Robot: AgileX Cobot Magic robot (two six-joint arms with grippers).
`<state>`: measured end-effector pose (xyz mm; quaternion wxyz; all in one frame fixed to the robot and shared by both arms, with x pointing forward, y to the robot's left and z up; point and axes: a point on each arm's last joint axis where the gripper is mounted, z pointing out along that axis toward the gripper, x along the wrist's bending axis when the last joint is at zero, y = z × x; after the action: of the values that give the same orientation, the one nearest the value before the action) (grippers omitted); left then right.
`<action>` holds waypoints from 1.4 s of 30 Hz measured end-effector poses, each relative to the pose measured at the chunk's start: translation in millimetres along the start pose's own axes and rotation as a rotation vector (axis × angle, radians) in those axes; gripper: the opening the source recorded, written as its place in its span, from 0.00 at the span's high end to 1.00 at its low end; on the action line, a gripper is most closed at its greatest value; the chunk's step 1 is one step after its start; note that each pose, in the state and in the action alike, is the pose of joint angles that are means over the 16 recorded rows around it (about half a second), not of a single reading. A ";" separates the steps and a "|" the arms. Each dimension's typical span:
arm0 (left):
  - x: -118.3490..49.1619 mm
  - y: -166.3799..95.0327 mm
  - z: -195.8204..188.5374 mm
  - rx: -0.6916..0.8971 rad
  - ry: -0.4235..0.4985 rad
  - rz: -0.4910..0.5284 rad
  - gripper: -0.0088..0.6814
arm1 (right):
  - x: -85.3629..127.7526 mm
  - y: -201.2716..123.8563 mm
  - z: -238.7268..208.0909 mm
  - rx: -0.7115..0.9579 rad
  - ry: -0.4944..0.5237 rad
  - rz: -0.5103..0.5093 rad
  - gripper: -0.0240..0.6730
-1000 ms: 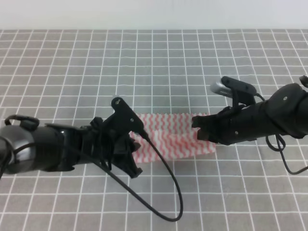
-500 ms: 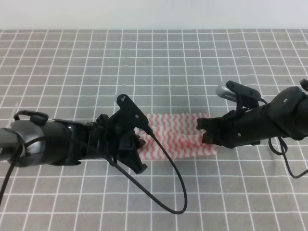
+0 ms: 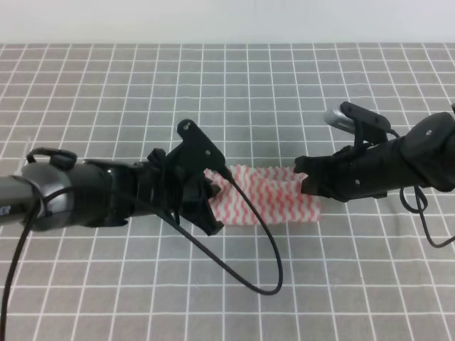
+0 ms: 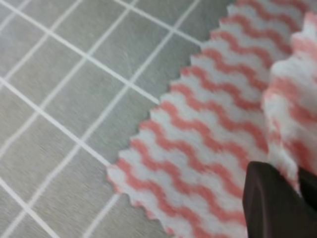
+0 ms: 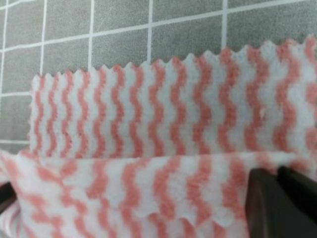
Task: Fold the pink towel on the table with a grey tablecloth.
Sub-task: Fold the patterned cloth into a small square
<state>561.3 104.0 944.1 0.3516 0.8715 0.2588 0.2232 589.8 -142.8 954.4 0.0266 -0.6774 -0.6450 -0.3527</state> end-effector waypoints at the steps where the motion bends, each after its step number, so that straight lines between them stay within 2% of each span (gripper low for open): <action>1: 0.7 1.1 0.6 -0.002 0.002 0.001 0.99 | 0.0 1.2 0.3 -0.001 0.001 0.000 0.99; 19: 5.1 -0.7 16.1 0.024 0.018 0.014 0.99 | -3.6 6.4 15.7 0.026 0.002 0.008 0.99; 42: 9.3 -0.5 18.0 0.040 0.052 0.003 0.99 | -6.4 5.3 21.8 0.035 -0.006 0.010 0.99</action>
<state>578.5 100.9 933.9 0.3271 0.8727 0.2707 0.2412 604.7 -138.5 937.0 0.0387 -0.6812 -0.6477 -0.3391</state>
